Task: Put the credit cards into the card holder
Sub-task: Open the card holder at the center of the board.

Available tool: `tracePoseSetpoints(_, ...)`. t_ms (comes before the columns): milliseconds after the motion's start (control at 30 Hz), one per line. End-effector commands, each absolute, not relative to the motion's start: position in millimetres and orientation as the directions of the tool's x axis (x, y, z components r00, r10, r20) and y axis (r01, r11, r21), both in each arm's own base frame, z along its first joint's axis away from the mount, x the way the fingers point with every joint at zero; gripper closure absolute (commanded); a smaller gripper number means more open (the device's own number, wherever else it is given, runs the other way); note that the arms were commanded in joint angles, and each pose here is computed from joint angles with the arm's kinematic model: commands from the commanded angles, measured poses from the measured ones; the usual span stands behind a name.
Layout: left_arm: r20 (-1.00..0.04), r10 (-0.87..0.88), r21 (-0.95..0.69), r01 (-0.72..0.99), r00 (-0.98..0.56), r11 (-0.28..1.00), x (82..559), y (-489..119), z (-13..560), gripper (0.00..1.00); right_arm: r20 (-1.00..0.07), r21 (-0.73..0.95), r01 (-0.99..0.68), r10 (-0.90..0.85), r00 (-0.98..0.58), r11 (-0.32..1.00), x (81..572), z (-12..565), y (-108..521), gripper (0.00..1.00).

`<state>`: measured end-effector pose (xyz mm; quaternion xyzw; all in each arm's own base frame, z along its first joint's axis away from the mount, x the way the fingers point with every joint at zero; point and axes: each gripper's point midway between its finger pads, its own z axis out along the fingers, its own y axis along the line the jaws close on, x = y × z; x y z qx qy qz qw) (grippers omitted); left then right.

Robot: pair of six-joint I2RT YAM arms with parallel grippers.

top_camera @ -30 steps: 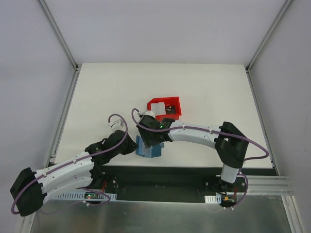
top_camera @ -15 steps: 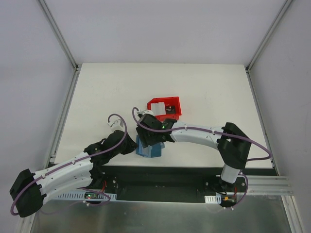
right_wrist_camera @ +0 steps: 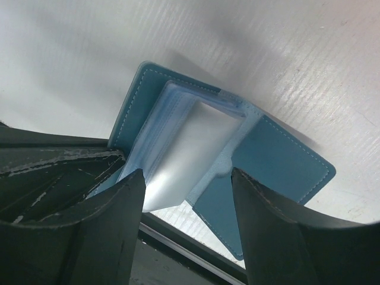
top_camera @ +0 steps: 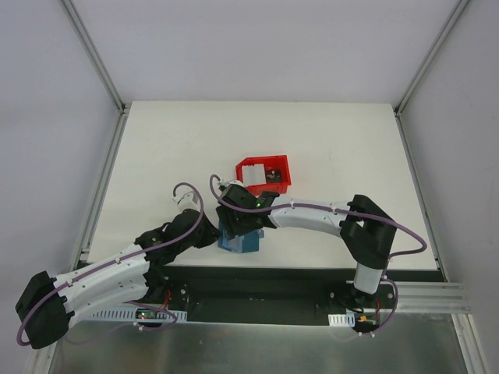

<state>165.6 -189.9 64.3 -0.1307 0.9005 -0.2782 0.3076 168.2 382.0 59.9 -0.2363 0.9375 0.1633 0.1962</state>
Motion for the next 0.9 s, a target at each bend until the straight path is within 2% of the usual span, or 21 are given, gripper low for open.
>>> tracePoseSetpoints(0,-0.496,-0.407,-0.605,-0.031,-0.767,0.796,169,-197,80,1.00,-0.445,0.209,-0.495,-0.369,-0.816,0.844,171,59,382,0.37)
tracePoseSetpoints(700,-0.508,-0.415,-0.616,-0.019,-0.754,0.788,169,-195,84,1.00,-0.437,0.017,-0.476,-0.421,-0.794,0.879,182,60,340,0.39)
tracePoseSetpoints(867,-0.502,-0.419,-0.606,-0.039,-0.757,0.795,168,-192,75,1.00,-0.409,-0.023,-0.466,-0.434,-0.803,0.884,178,50,322,0.41)
